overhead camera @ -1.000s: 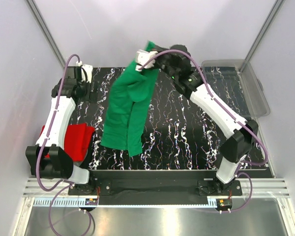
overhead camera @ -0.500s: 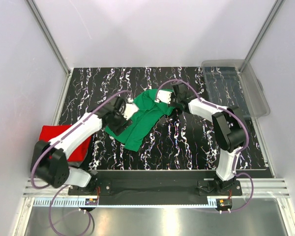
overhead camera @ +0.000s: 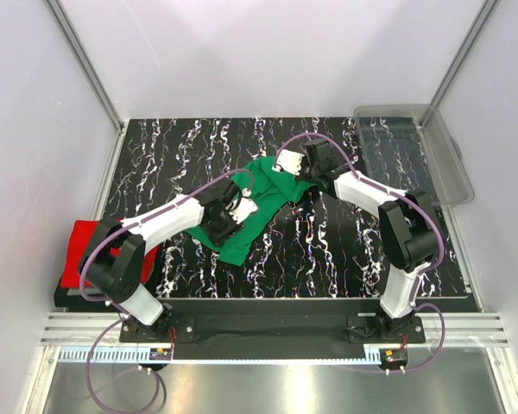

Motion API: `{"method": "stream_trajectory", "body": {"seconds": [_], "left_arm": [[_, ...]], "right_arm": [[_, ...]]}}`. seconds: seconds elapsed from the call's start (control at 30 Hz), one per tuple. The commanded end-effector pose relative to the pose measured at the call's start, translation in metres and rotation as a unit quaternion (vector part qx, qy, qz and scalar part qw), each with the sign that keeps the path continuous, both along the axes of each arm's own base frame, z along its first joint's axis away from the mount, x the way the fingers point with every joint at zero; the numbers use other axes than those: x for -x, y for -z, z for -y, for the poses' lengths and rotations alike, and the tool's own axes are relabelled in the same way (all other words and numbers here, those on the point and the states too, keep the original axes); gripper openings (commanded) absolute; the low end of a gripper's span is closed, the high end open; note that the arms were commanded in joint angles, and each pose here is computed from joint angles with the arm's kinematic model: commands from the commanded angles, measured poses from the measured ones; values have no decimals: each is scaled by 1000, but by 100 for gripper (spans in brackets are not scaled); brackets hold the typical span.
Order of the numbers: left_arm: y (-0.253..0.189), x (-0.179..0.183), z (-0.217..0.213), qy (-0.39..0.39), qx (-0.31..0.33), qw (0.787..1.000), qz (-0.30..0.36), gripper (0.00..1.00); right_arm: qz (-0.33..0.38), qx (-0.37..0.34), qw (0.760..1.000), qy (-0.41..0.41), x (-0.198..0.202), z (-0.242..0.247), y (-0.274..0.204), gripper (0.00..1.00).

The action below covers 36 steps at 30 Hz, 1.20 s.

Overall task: Fold and stack the t-shirts
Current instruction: Flatten the tshirt out

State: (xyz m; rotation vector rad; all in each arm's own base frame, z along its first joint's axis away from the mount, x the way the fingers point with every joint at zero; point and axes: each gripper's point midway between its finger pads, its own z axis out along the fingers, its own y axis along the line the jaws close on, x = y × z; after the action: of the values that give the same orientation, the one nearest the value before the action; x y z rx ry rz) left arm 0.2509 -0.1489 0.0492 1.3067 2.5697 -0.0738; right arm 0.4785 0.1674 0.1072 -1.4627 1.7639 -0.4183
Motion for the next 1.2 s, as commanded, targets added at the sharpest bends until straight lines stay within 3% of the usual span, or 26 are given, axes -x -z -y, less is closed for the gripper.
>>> {"method": "stream_trajectory", "body": {"seconds": [0.0,0.33,0.73,0.87,0.9,0.97,1.17], "left_arm": [[4,1,8,-2,13,1000,-1,49],[32,13,-1,-6,-14,999,-35,47],[39,3,4,-13,-20,999,-41,44],[37,1,5,-12,-19,999,-39,30],[36,2,5,-11,-20,999,-39,13],[33,2,0,-14,-27,999,-35,0],[-22,-4,-24,2,-50,998,46,0]], "right_arm": [[32,-24,999,10,-10,-2,-26,0],[33,-32,999,16,-15,-4,-27,0],[30,-32,999,21,-16,-2,-25,0],[26,-31,999,21,-15,-2,-21,0],[25,-31,999,21,-15,-1,-20,0],[26,-31,999,21,-16,-1,-21,0],[35,-33,998,36,-18,6,-29,0]]}}
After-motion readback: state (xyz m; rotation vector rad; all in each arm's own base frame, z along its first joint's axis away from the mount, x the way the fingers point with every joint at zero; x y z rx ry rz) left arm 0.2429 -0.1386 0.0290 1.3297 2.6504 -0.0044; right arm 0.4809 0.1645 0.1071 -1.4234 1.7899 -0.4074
